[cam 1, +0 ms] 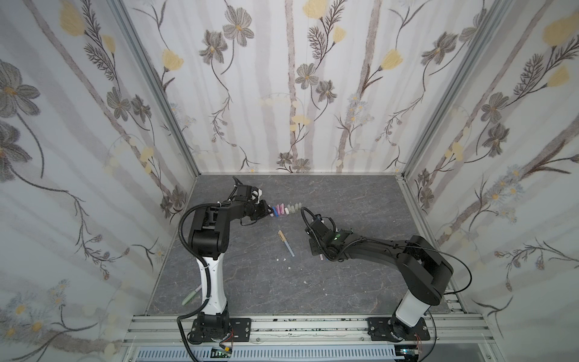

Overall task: Open the pen caps
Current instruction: 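Open the left gripper to drop the pink cap beside the blue cap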

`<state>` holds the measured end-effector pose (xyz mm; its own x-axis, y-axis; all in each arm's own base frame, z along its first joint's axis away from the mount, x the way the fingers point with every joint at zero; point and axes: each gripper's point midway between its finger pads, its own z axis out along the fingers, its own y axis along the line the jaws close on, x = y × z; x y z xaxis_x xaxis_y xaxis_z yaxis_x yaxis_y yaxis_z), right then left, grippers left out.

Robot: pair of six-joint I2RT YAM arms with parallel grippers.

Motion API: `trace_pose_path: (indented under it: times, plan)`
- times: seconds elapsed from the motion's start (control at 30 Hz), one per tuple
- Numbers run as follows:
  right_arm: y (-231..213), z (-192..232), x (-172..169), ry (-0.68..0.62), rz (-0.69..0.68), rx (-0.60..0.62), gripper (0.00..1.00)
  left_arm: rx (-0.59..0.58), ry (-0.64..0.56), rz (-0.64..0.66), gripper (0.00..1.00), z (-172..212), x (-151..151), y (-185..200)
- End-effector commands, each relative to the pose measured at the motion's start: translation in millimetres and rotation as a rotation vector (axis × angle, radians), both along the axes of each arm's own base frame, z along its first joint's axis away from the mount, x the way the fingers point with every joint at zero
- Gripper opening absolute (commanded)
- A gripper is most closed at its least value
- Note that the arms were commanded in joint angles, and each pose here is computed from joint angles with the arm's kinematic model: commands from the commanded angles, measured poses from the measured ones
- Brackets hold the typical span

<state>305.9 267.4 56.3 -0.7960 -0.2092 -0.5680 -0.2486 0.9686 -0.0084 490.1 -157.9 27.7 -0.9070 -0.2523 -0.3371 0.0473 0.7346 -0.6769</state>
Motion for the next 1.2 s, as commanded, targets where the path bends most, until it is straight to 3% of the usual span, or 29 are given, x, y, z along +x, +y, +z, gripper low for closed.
trace_pose_path:
  times: [0.0, 1.17]
  plan:
    - [1, 2, 0, 0.000, -0.003, 0.004, 0.19, 0.011, 0.005, -0.012, 0.21, 1, -6, 0]
    - [-4, 3, -4, -0.003, -0.017, -0.004, 0.19, 0.016, -0.023, 0.003, 0.30, 14, -7, 6]
